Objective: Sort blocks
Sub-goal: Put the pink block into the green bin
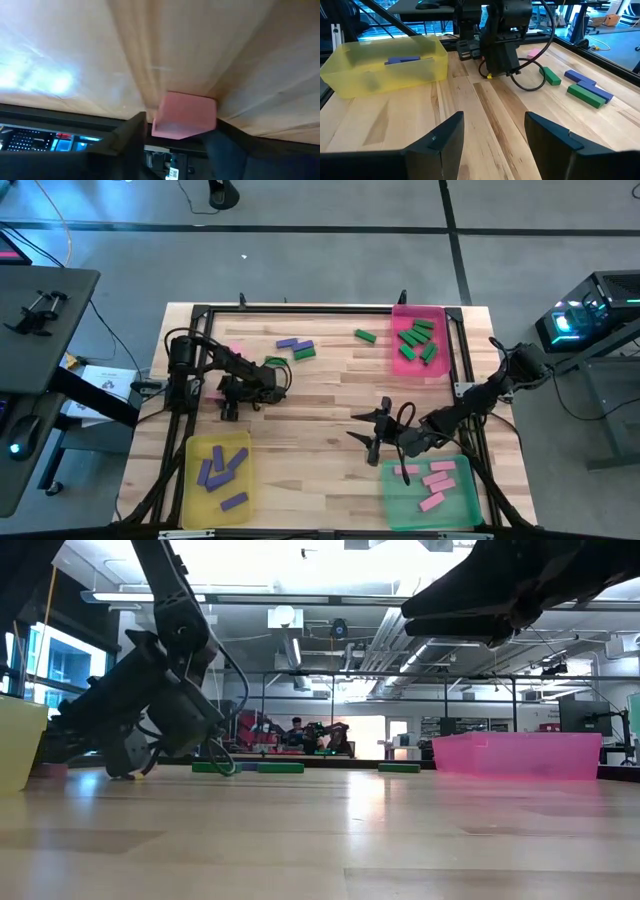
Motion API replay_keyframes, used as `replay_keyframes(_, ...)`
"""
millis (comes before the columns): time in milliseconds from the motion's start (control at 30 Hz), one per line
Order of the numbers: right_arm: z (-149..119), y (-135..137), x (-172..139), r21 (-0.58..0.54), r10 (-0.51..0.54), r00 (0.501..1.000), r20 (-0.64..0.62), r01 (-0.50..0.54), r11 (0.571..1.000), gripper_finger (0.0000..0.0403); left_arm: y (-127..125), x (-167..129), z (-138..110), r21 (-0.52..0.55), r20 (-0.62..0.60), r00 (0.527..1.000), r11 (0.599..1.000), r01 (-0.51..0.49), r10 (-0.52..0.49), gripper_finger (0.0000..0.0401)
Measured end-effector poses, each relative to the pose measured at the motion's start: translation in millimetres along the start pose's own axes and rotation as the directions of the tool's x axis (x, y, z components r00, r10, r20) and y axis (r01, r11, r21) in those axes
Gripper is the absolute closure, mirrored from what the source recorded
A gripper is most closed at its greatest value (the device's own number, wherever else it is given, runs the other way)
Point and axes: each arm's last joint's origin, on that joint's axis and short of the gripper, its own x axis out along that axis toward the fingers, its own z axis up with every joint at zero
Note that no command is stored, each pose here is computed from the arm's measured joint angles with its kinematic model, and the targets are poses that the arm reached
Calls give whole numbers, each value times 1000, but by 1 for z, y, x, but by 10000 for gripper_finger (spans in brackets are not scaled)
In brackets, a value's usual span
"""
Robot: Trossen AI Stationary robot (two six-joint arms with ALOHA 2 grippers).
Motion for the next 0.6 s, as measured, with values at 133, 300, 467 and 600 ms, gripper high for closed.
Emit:
replay_keyframes(133, 0, 0, 0, 3, 0, 1000, 0, 0, 1000, 210, -3, -1, 0, 1, 3, 1000, 1000, 0, 0, 302)
replay_keyframes(300, 0, 0, 0, 3, 0, 1000, -1, 0, 1000, 210, -6, -10, -4, -19, 61, 998, 999, -27, 28, 328)
replay_keyframes(467, -1, 0, 0, -1, -2, 1000, -9, 2, 1000, 210, -1, -43, -16, -154, 297, 951, 987, -48, 92, 328)
replay_keyframes(600, -2, 0, 0, -8, -3, 1000, -15, 3, 1000, 210, 6, -74, -39, -259, 496, 860, 966, 19, 116, 328)
